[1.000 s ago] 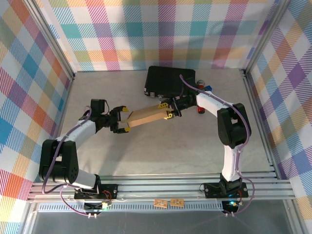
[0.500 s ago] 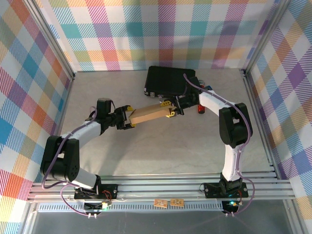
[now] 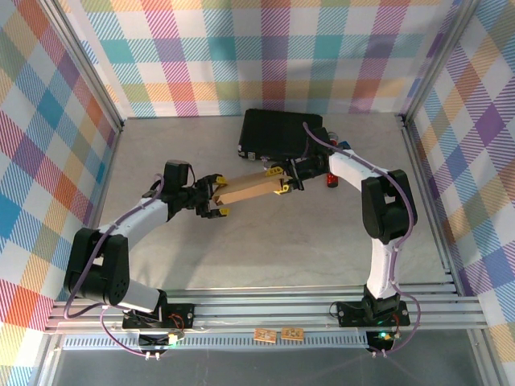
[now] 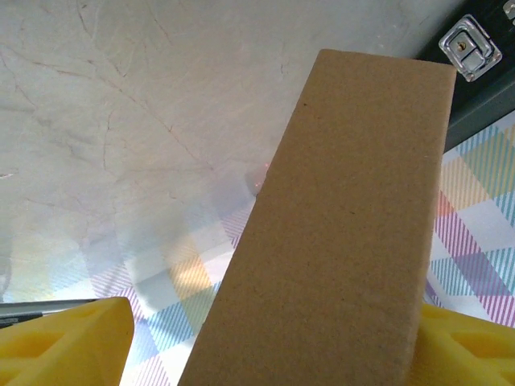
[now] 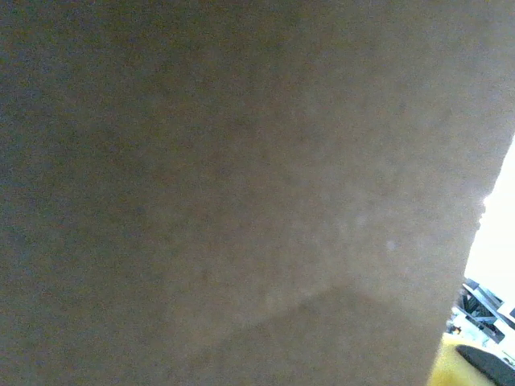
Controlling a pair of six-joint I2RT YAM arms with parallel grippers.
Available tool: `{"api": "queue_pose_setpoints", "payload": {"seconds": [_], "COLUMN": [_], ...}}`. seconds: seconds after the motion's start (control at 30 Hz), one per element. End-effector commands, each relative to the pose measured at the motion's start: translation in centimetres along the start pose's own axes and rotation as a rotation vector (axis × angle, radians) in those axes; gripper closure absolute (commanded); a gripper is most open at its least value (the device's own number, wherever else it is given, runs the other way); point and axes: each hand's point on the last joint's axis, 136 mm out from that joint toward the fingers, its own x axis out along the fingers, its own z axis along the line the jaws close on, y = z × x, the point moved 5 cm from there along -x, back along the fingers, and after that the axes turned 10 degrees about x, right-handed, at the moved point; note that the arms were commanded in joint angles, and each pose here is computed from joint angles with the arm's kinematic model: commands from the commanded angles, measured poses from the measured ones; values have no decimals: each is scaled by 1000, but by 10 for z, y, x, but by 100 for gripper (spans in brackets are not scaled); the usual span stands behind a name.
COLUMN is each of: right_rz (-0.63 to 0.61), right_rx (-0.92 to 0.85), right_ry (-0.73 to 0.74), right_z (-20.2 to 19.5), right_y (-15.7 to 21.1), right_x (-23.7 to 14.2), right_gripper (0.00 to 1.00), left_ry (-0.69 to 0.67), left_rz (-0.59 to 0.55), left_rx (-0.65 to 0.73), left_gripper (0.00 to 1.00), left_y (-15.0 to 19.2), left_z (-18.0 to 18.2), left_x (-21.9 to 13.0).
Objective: Fold the paper box
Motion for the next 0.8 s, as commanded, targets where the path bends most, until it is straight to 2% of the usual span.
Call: {"api": "queue_pose_setpoints", "payload": {"seconds": [0.0,0.13,0.23,0.3,0.57,0.77], "right_rz": [23,22,20,16,-122,-192], "right_rx": [-9,-5,-3,0,-77,-176], "right_ry": [-1,0,2,7,92,104], "right_z": [0,-3,-7,-10,-20,-14], "right_y": [8,11,12,11,16,33], "right_x": [-1,-2,-2,-2,-17,-33], "right_gripper": [70,70,68,63,37,32], "left_ry": [2,30,39,32,-79,-156], "left_rz": [37,18,-2,-13,-68,-126], "left_rx": [3,-14,-22,-34,-88,-129], "left_gripper": [24,38,55,64,78,80], "left_y": [8,3,2,3,7,3], "left_z": [1,-5,-7,-6,15,33], "left_x": [0,3,2,-1,-20,-38]}}
